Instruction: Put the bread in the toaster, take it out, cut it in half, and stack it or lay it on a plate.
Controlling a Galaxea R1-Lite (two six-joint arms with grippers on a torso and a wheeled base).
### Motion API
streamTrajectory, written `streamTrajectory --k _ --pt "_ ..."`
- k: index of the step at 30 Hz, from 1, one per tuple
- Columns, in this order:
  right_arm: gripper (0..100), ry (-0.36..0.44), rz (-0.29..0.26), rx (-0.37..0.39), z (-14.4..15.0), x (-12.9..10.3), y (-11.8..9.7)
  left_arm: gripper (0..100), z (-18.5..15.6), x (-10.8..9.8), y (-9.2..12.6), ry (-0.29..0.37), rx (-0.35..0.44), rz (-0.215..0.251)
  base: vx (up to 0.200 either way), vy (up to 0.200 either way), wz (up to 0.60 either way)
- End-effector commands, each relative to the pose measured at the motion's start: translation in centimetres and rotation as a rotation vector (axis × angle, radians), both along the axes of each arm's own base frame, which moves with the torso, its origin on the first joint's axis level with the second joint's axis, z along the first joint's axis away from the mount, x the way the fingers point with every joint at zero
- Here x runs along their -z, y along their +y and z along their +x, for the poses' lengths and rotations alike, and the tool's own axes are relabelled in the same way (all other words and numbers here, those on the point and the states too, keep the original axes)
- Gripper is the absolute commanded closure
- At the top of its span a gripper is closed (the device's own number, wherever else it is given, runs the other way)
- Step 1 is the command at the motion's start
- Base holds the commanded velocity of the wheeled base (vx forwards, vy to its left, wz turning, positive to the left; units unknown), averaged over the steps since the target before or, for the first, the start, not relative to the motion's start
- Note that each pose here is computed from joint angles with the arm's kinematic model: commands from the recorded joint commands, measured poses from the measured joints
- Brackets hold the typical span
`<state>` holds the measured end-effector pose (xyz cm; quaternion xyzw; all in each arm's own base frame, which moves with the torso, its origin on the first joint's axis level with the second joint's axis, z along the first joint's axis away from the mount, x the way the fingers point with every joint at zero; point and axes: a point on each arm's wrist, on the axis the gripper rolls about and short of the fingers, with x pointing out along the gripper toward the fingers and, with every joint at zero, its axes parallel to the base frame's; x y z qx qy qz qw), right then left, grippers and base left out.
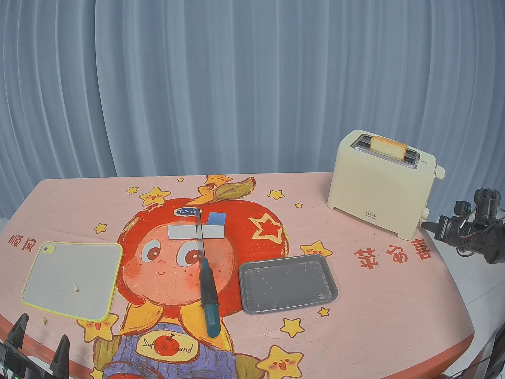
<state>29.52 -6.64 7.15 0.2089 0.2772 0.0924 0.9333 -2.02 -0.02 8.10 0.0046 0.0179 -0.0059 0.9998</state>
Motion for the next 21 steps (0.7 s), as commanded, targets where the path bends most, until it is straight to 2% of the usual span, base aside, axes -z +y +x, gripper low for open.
streamTrajectory --k 1,21 --pt "100 -0.012 -0.003 -0.005 -0.10 -0.40 0.17 0 0.11 0.45 0.00 0.018 0.001 0.000 0.000 0.000 0.00" --pt "100 -0.040 -0.009 -0.015 -0.52 -1.36 0.60 0 0.11 0.45 0.00 0.018 0.001 0.000 0.000 0.000 0.00"
